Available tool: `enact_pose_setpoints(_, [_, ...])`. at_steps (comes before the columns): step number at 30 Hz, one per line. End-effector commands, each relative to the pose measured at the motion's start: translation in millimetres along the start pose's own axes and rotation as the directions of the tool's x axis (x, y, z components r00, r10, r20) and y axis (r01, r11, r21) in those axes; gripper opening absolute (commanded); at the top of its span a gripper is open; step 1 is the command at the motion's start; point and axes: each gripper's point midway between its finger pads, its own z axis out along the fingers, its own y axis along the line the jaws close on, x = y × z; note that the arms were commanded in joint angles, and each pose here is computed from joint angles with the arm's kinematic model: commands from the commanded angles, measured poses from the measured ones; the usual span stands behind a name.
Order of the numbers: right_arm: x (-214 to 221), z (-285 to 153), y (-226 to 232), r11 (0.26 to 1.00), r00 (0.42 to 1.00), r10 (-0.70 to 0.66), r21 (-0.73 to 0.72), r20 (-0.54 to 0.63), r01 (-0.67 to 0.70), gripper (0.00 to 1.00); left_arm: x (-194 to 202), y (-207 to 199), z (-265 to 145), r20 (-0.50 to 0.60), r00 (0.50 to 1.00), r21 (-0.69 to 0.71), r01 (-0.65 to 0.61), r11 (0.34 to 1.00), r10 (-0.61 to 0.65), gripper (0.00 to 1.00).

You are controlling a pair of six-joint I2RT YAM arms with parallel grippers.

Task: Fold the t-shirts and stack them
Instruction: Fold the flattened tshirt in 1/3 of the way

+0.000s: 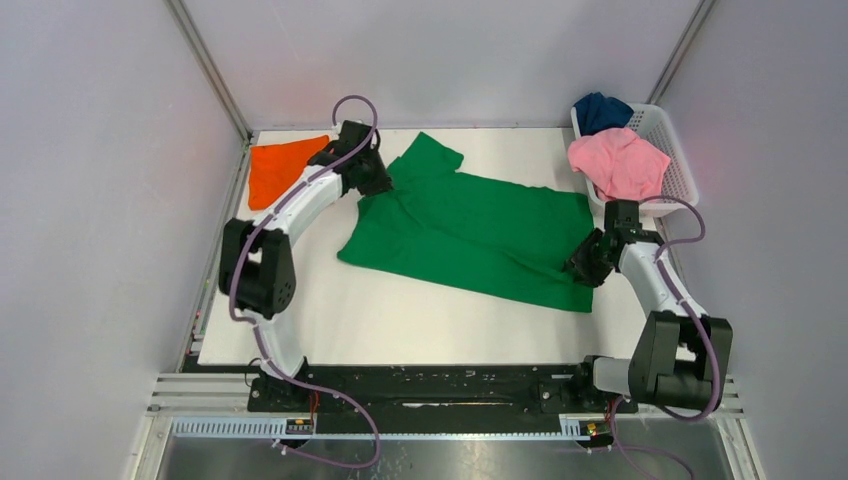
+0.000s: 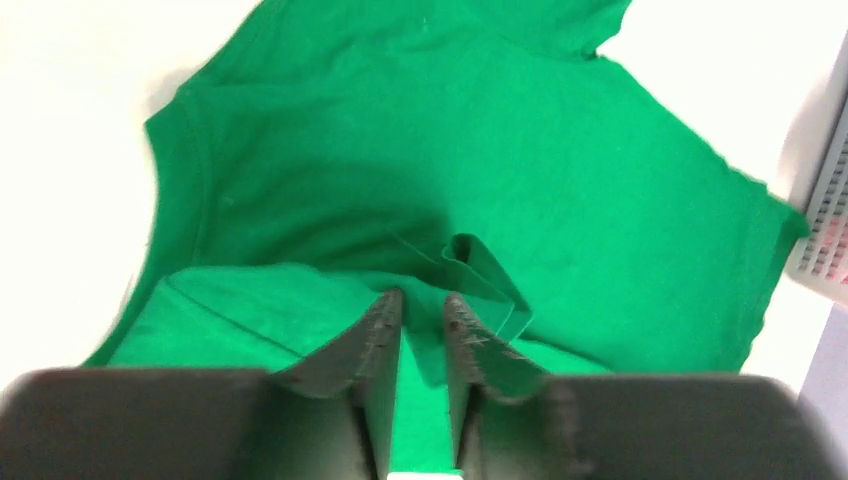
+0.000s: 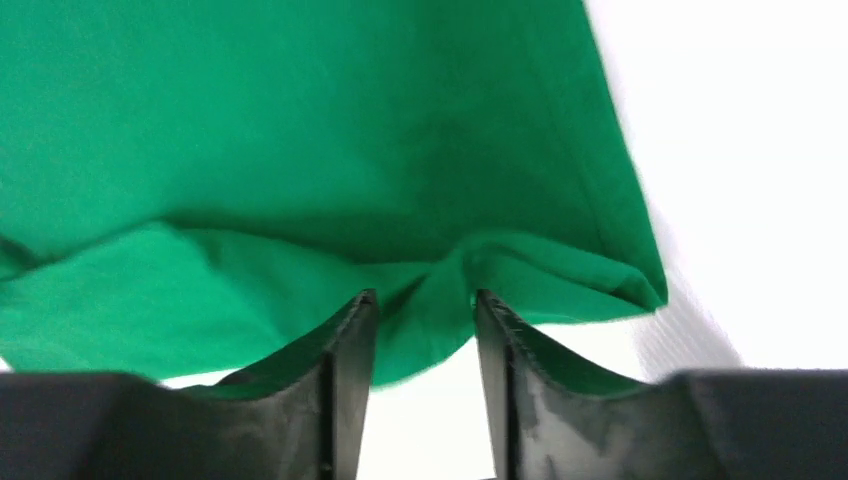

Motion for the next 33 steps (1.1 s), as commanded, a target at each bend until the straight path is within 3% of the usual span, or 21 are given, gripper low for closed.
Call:
enact_pose_setpoints(1, [-56, -2, 18, 0.997, 0.990, 0.072, -0.021, 0.124, -0.070, 0.54, -37, -9, 29, 0.049, 0.999, -0.002, -0.013, 1.000, 0.013, 0.38])
enact_pose_setpoints(4, [-67, -12, 17, 0.995, 0.982, 0.103, -0.001, 0.160, -0.104, 0.75, -44, -5, 36, 0.001, 1.000, -0.051, -0.003, 0.999, 0.003, 0.96])
enact_pose_setpoints(5, [-71, -17, 13, 0.994, 0.976, 0.104, 0.021, 0.190, -0.110, 0.84, -49, -7, 32, 0.008, 1.000, -0.047, -0.001, 0.999, 0.002, 0.99])
enact_pose_setpoints(7, [-76, -30, 3, 0.993, 0.964, 0.081, 0.063, 0.252, -0.100, 0.94, -48, -10, 21, 0.012, 1.000, -0.026, -0.002, 1.000, 0.002, 0.99])
enact_pose_setpoints(11, [-68, -47, -3, 0.997, 0.954, 0.044, 0.041, 0.297, -0.059, 1.00, -24, -7, 5, -0.019, 1.000, 0.039, 0.008, 0.999, -0.007, 0.99])
enact_pose_setpoints(17, [1, -34, 38, 0.976, 0.987, -0.101, -0.178, 0.129, 0.123, 0.99, 32, 4, 22, -0.143, 0.988, 0.125, 0.070, 0.990, -0.052, 0.99])
enact_pose_setpoints(23, [16, -7, 71, 0.943, 0.980, -0.197, -0.264, 0.043, 0.201, 0.99, 75, 28, 55, -0.274, 0.957, 0.068, 0.114, 0.991, -0.092, 0.99])
enact_pose_setpoints(27, [30, 18, 78, 0.938, 0.964, -0.263, -0.241, -0.026, 0.249, 0.99, 101, 48, 59, -0.331, 0.937, 0.015, 0.120, 0.993, -0.108, 0.99])
enact_pose_setpoints(33, [66, 43, 40, 0.963, 0.958, -0.253, -0.128, -0.137, 0.236, 1.00, 147, 84, 26, -0.379, 0.916, -0.049, 0.120, 0.992, -0.130, 0.99])
